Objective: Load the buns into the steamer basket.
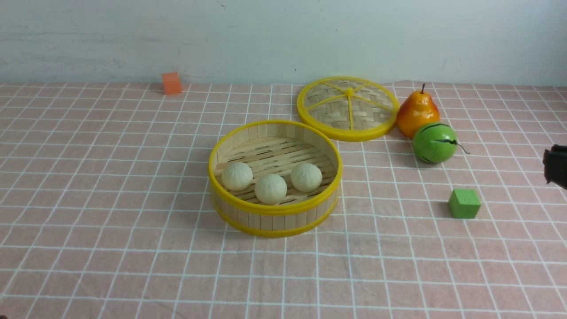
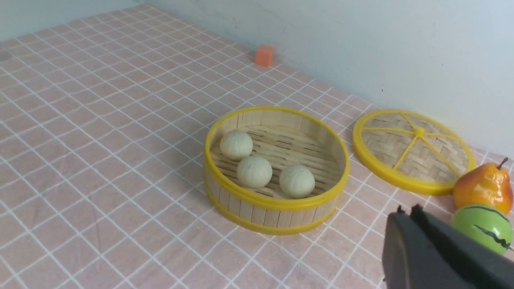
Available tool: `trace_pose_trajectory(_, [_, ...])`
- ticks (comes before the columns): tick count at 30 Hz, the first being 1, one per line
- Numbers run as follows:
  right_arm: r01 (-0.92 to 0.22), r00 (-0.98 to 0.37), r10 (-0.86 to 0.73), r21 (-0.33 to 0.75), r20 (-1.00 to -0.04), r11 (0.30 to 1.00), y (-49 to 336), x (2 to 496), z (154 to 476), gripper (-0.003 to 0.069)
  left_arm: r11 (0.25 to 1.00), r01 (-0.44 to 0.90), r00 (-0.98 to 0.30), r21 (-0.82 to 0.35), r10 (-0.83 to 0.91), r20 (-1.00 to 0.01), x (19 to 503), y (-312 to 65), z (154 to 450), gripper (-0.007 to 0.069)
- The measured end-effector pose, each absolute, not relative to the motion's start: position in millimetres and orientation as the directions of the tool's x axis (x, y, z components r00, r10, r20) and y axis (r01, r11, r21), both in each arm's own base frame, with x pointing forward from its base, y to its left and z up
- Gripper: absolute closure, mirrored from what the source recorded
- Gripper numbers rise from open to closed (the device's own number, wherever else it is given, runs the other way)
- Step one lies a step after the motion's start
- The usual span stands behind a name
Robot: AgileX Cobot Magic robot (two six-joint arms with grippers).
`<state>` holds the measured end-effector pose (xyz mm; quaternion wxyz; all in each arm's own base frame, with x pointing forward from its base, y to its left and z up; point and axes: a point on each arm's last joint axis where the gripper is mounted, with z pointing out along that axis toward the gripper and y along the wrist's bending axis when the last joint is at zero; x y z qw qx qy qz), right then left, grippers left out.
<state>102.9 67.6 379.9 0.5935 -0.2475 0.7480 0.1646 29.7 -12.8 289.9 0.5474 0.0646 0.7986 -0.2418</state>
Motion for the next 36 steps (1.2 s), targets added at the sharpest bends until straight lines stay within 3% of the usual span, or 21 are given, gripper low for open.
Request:
trace_pose_trajectory(7, [-0.498,-0.153,-0.082,0.005,-0.985,0.867,56,98,337,0.0680,0.875,0.368,-0.392,-0.315,-0.162,-0.906,30,-13,290,0.0511])
trace_pose_trajectory(14, [-0.237,-0.117,0.075,0.102,-0.990,0.966,19,73,245,0.0680,0.875,0.368,-0.392,-0.315,-0.162,-0.906,30,-13,290,0.0503])
trace_pose_trajectory(19, [-0.062,-0.090,0.167,0.173,-0.982,0.983,5,61,201,0.0680,0.875,0.368,-0.392,-0.315,-0.162,-0.906,30,-13,290,0.0502])
trace_pose_trajectory(25, [0.047,-0.142,0.179,0.174,-0.974,0.984,-1,56,185,0.0680,0.875,0.367,-0.394,-0.316,-0.161,-0.905,30,-13,290,0.0498])
trace_pose_trajectory(28, [0.067,-0.225,0.178,0.167,-0.958,0.984,-2,54,178,0.0680,0.875,0.367,-0.395,-0.316,-0.161,-0.904,30,-13,290,0.0498])
trace_pose_trajectory(36, [0.073,-0.286,0.111,0.094,-0.952,0.993,-3,52,174,0.0680,0.875,0.367,-0.396,-0.316,-0.160,-0.904,30,-13,289,0.0494])
